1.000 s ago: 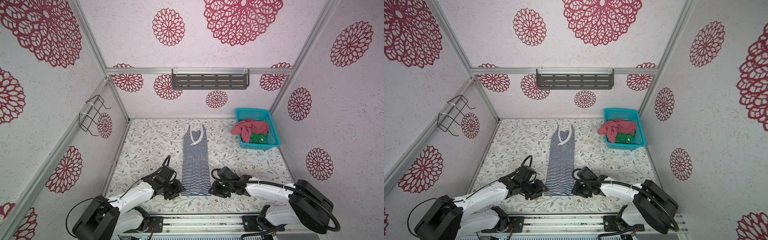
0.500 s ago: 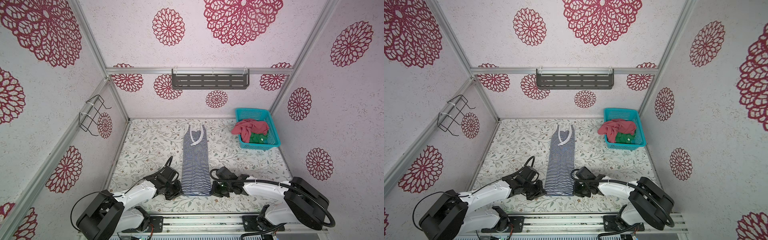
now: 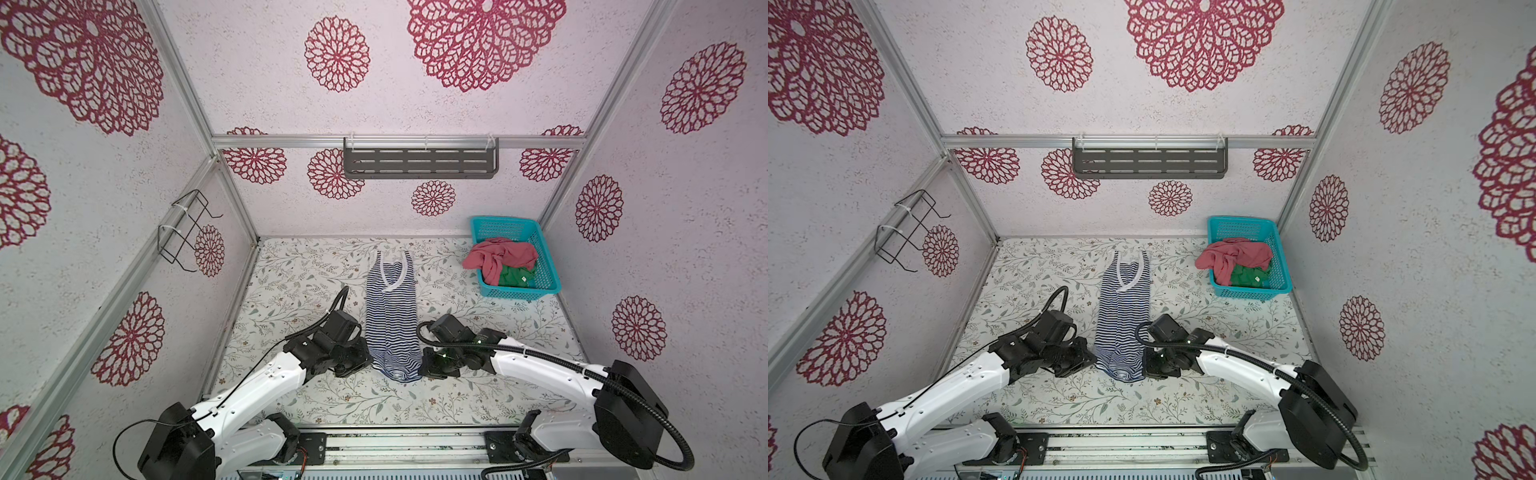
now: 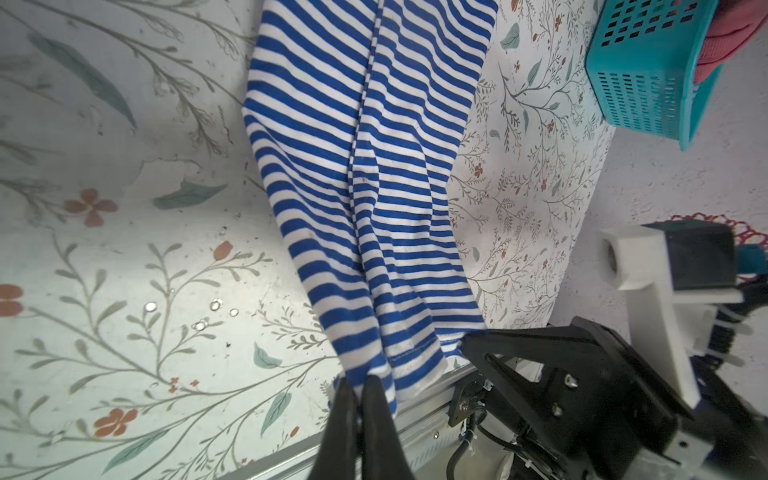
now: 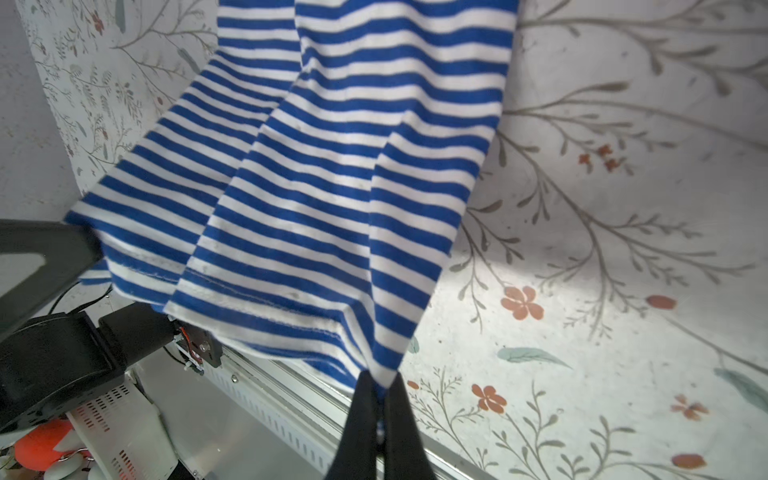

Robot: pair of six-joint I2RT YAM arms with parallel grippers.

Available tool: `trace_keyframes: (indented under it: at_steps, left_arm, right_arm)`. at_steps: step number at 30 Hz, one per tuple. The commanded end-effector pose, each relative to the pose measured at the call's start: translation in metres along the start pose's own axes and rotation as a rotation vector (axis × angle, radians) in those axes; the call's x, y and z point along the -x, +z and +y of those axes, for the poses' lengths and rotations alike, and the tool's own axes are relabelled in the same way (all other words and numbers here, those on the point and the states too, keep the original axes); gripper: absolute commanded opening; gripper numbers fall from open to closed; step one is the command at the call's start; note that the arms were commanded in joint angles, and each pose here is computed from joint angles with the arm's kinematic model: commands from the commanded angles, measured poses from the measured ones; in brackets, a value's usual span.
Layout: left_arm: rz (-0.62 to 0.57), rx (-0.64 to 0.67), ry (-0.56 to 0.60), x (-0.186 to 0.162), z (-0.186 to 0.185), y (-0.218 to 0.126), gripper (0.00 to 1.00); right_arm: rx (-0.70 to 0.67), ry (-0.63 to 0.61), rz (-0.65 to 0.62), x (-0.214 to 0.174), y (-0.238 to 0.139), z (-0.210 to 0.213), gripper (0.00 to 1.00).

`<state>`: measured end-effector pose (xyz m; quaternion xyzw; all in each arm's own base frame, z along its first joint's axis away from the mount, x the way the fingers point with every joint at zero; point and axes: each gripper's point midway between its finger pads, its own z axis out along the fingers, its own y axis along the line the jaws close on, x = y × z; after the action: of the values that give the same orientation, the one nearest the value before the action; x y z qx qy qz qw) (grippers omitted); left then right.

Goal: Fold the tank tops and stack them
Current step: 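Lift the hem end with both grippers and fold it toward the straps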

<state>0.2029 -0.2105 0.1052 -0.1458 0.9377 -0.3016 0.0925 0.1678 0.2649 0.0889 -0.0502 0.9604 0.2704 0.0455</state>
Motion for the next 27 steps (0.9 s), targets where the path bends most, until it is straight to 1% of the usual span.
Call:
trace_keyframes:
  at_steps: [1, 7, 14, 21, 27]
  left_arm:
    - [-0.042, 0.034, 0.018, 0.018, 0.005, -0.003, 0.0]
    - [-0.103, 0.016, 0.061, 0.055, -0.011, 0.0, 0.0]
    - [-0.171, -0.005, 0.115, 0.105, -0.028, 0.01, 0.0]
    - [-0.183, 0.0, 0.161, 0.151, -0.038, 0.026, 0.0]
    - [-0.183, -0.004, 0.181, 0.196, -0.04, 0.04, 0.0]
  right_arm:
    - [-0.039, -0.073, -0.008, 0.017, -0.011, -0.003, 0.0]
    - [-0.101, -0.189, -0.049, 0.065, -0.021, -0.002, 0.0]
    - [-0.126, -0.311, -0.094, 0.131, -0.017, 0.004, 0.0]
    - [-0.15, -0.386, -0.119, 0.194, -0.011, 0.006, 0.0]
    - [-0.171, -0.384, -0.113, 0.241, -0.004, -0.007, 0.0]
